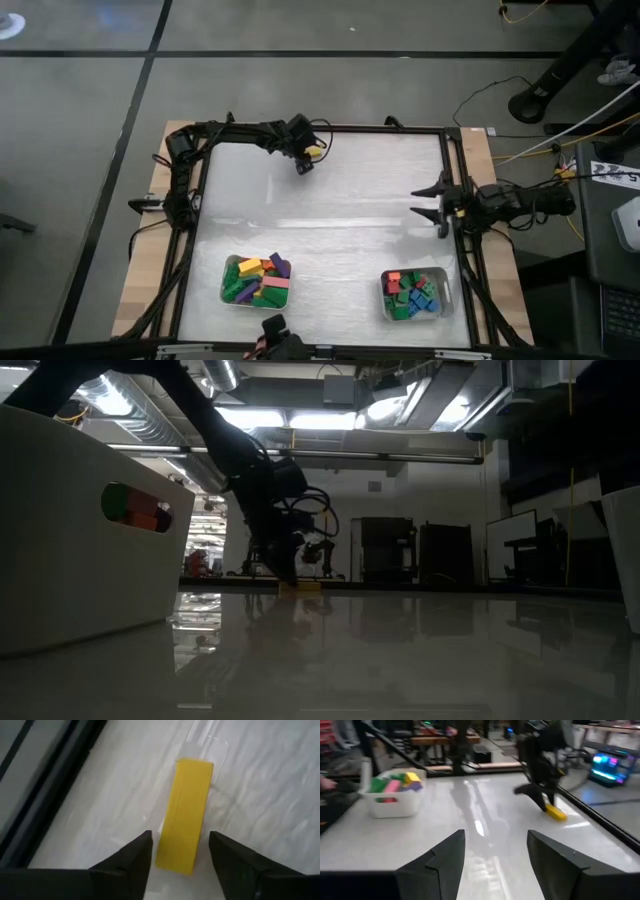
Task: Sort blocks by size
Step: Put the rectangular yellow block into the white bin
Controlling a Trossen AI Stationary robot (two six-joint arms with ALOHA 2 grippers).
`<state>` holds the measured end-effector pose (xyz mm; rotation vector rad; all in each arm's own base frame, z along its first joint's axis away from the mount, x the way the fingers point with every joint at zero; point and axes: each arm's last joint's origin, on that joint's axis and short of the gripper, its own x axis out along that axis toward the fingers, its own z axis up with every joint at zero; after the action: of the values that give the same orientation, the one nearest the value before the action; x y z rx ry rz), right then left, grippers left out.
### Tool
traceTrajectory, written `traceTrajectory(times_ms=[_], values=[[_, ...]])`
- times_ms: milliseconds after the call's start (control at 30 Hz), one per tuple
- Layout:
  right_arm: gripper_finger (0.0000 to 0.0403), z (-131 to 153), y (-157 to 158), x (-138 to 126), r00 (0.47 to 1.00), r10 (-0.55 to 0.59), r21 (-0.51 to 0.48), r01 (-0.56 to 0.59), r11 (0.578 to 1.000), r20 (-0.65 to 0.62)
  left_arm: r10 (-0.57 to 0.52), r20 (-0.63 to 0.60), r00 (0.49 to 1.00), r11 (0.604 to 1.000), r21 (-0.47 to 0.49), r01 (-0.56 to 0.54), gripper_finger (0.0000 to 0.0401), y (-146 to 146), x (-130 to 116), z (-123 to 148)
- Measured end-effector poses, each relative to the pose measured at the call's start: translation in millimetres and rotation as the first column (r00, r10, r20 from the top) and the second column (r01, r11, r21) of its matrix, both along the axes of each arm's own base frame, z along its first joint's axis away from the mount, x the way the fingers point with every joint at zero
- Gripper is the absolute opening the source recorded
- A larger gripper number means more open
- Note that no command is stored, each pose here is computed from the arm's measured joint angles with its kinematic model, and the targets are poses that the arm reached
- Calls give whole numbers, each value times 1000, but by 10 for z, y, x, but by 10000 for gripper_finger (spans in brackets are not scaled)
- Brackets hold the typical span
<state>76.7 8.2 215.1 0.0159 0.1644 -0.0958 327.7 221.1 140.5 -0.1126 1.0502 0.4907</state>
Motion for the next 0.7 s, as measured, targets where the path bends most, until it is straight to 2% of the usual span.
traceTrajectory(times_ms=[167,300,400,467,567,700], values=[[214,-162,-14,69,994,-107,-4,107,994,8,12,-6,1000,1000,-12,-12,115,-4,-9,-6],[214,-161,-15,76,993,-114,-1,114,993,23,62,31,998,998,-32,-61,55,5,20,47],[214,-166,-15,76,993,-114,-3,114,993,19,61,36,997,995,-80,-58,17,-22,42,141],[214,-177,-15,74,993,-114,-5,114,993,8,46,63,997,993,-111,-39,4,-63,66,294],[214,-178,-14,74,993,-114,17,113,993,9,-9,120,993,991,-128,24,6,-164,80,627],[214,-181,-9,75,995,-99,21,99,995,6,-78,135,988,991,-93,91,1,-306,53,867]])
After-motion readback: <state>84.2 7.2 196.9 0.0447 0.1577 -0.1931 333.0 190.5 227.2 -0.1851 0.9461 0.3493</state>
